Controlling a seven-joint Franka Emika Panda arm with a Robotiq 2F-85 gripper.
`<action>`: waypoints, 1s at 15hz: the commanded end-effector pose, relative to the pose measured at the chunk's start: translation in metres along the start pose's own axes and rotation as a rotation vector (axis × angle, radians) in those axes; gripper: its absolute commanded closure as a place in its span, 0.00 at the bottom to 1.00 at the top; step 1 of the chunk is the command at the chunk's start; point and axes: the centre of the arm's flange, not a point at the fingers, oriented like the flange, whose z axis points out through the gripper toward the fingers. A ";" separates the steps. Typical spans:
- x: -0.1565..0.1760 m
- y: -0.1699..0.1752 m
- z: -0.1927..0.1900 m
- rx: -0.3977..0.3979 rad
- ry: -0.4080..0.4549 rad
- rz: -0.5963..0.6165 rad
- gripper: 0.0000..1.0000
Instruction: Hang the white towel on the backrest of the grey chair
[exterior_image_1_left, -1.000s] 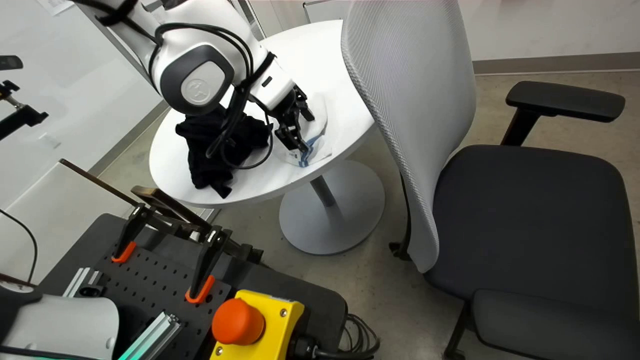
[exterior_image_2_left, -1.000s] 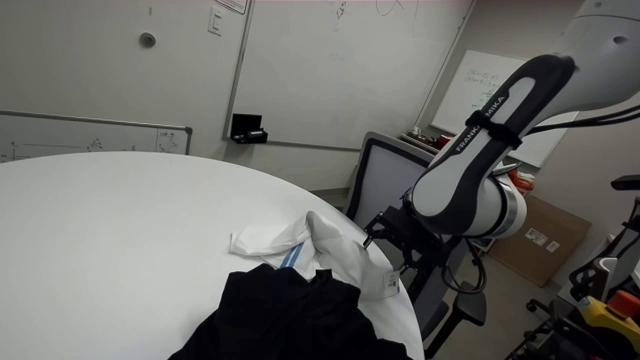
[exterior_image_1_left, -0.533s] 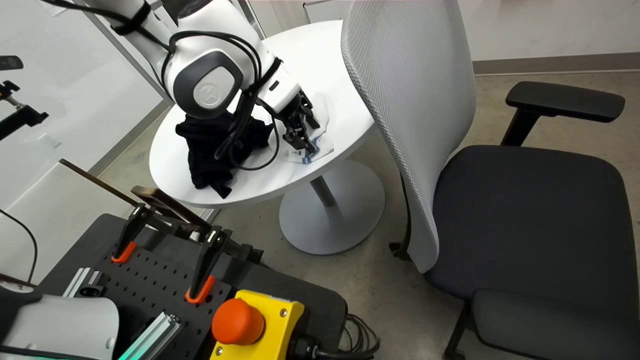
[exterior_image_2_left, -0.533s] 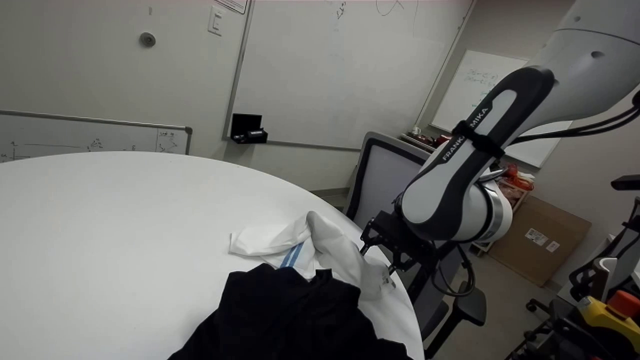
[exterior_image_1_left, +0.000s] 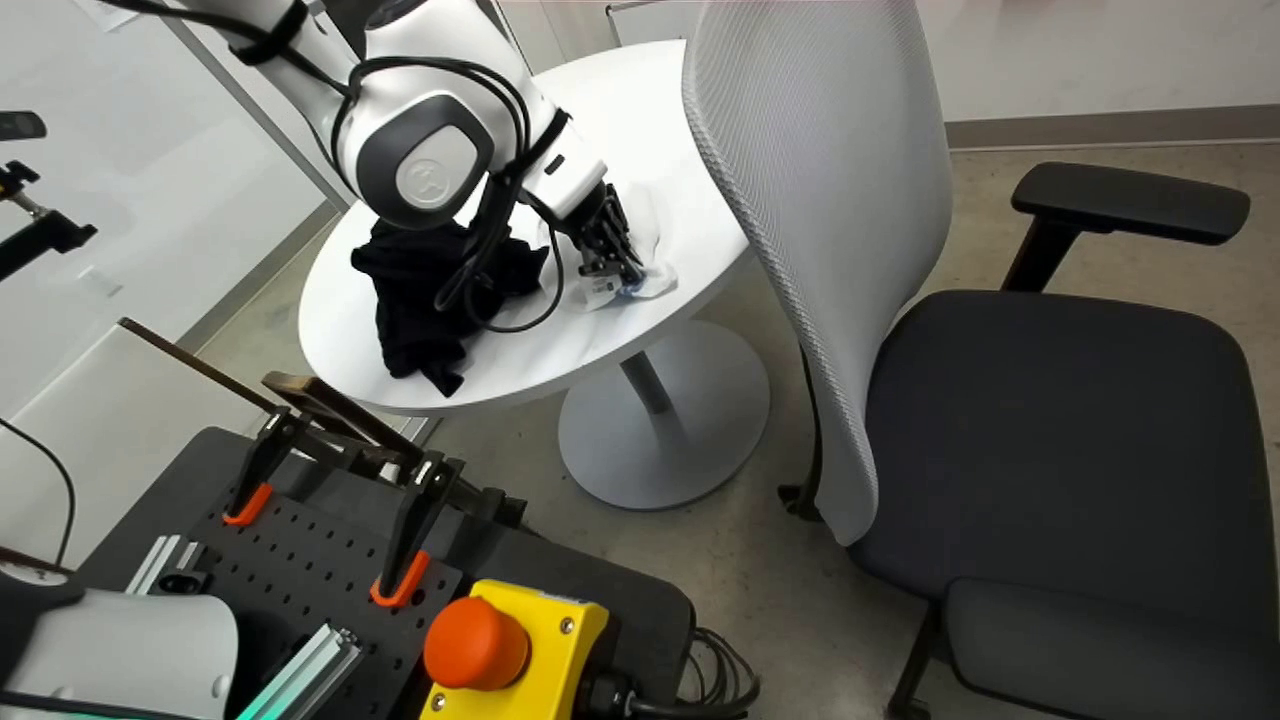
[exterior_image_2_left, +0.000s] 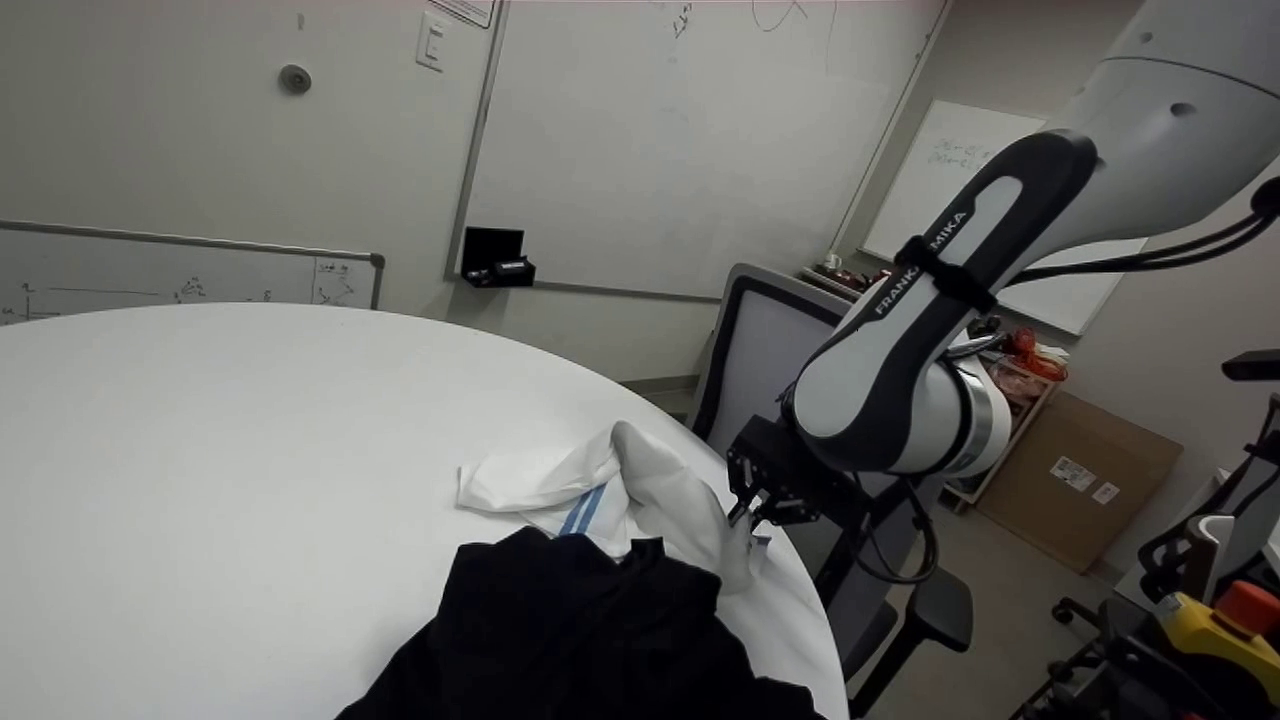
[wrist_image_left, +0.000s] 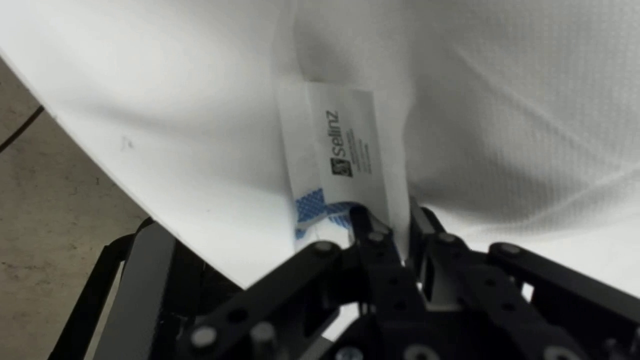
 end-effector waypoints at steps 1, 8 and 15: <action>0.005 -0.012 -0.016 0.022 -0.016 0.009 1.00; 0.037 -0.026 -0.116 0.199 -0.029 0.031 0.98; 0.049 -0.030 -0.256 0.443 -0.054 -0.017 0.98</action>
